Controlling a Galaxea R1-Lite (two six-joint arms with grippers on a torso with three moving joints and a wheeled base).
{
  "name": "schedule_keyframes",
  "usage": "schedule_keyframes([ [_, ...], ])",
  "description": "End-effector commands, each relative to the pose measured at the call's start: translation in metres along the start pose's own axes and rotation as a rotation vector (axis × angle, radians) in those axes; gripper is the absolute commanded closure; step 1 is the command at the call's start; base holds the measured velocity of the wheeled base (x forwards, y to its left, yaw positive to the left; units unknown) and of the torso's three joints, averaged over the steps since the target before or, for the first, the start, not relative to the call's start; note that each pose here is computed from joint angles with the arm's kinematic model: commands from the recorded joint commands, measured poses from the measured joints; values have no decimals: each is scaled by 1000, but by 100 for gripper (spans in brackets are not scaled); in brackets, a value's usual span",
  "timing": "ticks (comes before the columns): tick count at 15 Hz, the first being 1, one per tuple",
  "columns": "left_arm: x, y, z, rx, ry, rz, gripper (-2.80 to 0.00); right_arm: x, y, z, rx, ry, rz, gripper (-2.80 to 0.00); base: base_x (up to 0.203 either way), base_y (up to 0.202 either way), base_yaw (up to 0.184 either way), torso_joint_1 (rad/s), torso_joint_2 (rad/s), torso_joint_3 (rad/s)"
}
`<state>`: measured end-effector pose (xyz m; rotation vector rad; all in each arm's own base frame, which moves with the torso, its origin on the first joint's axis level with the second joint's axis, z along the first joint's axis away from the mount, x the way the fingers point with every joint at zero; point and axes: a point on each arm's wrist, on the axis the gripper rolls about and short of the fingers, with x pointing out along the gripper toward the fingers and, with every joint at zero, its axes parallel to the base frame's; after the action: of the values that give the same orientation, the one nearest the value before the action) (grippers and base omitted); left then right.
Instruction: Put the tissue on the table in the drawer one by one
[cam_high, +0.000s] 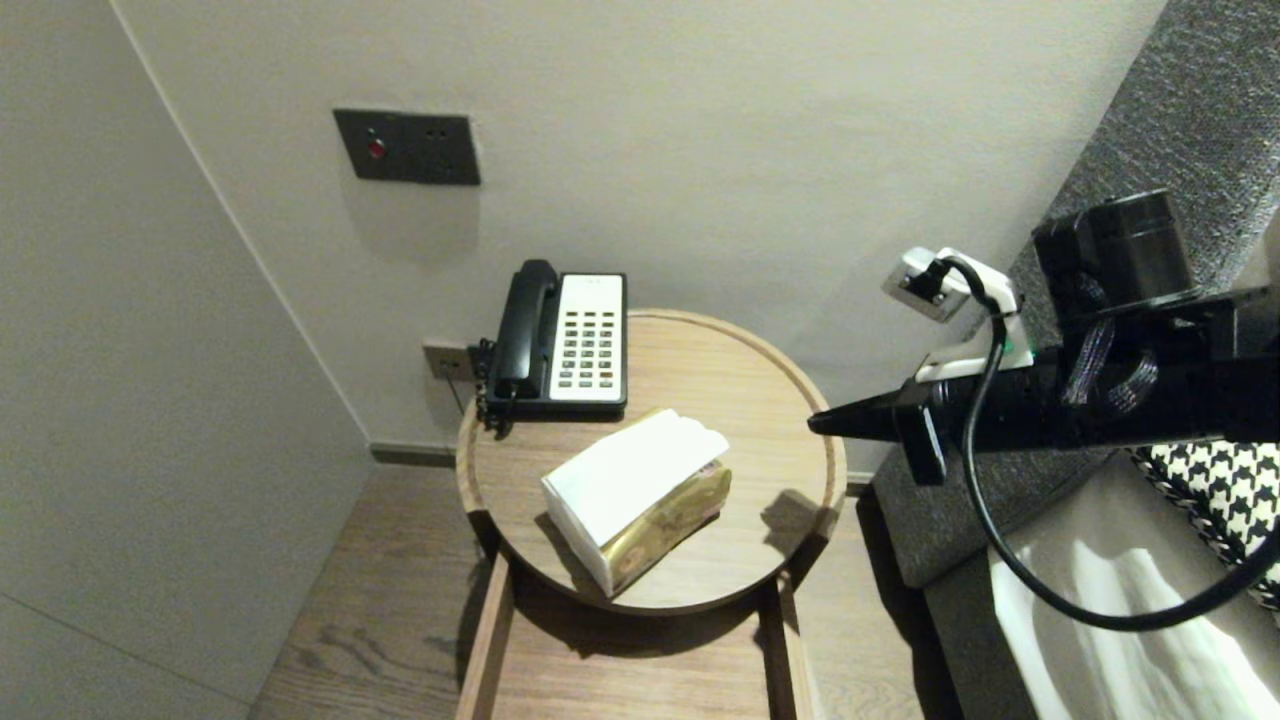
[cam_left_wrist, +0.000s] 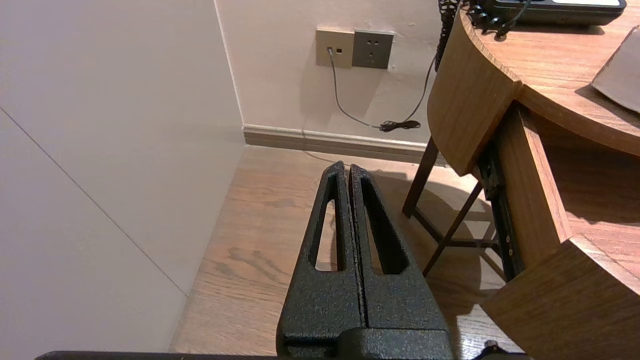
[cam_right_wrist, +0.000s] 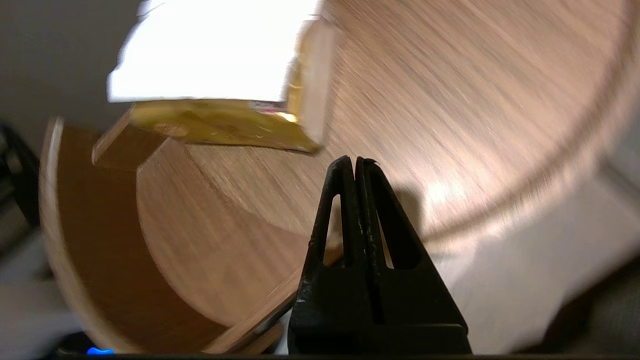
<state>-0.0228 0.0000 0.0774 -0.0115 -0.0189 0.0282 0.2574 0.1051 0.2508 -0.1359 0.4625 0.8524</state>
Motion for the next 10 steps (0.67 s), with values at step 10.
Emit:
schedule_keyframes([
  [10,0,0,0,-1,-6,1,0,60,29,88,633,103,-64,0,0,0,0,0,0,0],
])
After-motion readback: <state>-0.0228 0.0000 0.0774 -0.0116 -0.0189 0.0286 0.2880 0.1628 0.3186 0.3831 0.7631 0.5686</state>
